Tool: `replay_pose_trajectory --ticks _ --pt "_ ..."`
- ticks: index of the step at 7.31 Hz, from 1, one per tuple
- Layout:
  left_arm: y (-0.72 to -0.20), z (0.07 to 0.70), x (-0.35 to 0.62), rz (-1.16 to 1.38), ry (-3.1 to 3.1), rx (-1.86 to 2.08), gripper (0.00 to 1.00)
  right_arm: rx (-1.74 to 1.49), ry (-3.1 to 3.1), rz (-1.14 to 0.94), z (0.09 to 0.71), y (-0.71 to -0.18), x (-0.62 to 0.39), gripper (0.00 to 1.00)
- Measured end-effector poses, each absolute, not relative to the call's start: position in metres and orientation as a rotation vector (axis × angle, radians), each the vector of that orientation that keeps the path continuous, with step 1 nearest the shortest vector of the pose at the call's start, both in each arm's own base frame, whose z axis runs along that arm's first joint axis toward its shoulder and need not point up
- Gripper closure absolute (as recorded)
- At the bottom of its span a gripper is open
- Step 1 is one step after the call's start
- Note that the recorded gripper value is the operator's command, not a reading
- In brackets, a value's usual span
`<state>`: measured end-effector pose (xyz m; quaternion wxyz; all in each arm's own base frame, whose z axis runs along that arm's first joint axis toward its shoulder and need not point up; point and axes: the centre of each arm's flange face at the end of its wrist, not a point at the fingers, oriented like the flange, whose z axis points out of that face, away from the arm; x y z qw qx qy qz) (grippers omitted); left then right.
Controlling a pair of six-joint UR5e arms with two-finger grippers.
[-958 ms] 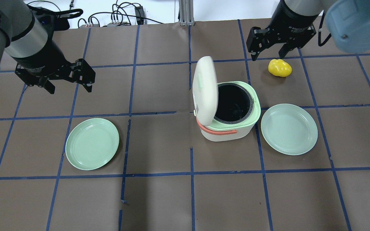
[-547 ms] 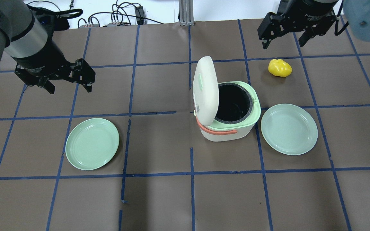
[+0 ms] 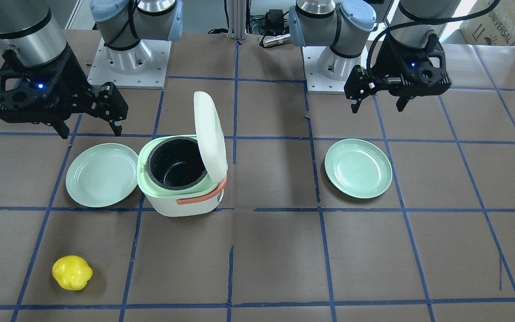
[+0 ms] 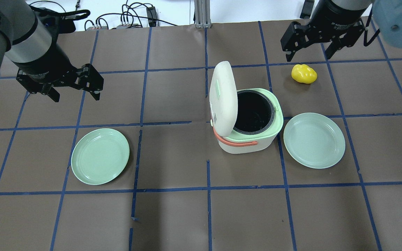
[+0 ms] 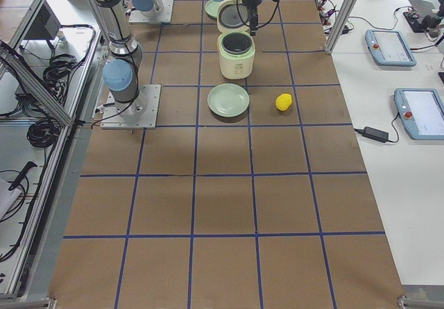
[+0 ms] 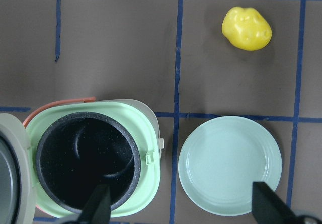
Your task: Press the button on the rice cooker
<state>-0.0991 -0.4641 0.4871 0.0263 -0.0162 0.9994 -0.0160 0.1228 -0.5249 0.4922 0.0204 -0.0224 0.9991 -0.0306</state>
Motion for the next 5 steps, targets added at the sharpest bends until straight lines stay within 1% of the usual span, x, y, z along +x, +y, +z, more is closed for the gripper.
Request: replay_pose_trajectory --ticks 2,5 --pt "-0.464 0.487 -0.099 -0.049 3.088 -0.05 0.0 -0.068 3.094 -0.042 0.483 -0.518 0.123 0.0" --pt "-0.464 0.487 -0.099 -0.048 3.088 -0.05 0.0 -0.072 3.093 -0.115 0.497 -0.505 0.124 0.0"
